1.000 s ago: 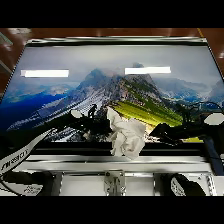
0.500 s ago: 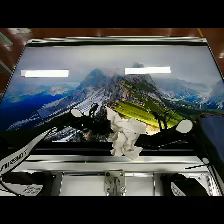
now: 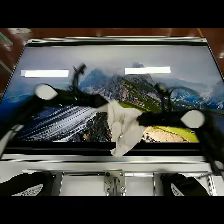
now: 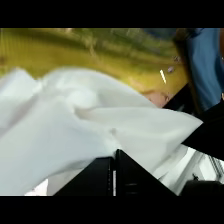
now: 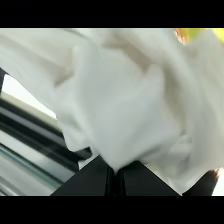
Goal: Fold the shirts.
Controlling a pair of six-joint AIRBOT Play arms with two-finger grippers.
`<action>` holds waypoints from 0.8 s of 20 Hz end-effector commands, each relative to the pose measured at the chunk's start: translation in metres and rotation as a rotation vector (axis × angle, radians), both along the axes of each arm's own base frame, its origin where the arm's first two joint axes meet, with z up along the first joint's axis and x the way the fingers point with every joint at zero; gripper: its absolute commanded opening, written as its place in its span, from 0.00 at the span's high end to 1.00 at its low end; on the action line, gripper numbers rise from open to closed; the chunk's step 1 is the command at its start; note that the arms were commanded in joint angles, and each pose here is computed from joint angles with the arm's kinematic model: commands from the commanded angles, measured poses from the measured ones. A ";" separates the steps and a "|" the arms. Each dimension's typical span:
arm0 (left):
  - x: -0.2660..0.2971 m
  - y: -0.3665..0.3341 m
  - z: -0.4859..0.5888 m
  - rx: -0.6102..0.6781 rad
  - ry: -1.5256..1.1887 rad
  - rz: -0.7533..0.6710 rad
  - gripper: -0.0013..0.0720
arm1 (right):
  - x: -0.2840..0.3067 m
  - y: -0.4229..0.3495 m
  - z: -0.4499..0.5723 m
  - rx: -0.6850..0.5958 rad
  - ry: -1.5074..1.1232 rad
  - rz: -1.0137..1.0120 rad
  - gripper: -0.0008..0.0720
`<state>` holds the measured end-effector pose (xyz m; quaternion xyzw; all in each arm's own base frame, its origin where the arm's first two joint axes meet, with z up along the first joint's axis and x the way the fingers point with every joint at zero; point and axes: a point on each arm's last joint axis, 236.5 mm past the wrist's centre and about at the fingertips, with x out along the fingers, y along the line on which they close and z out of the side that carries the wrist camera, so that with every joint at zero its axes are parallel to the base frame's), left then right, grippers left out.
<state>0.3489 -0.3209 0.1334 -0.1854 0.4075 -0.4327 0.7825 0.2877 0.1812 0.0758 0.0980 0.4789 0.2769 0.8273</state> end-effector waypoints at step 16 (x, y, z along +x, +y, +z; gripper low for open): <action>-0.071 0.201 0.199 0.612 -0.518 0.240 0.93 | -0.061 -0.124 0.264 -0.390 -0.504 -0.145 0.90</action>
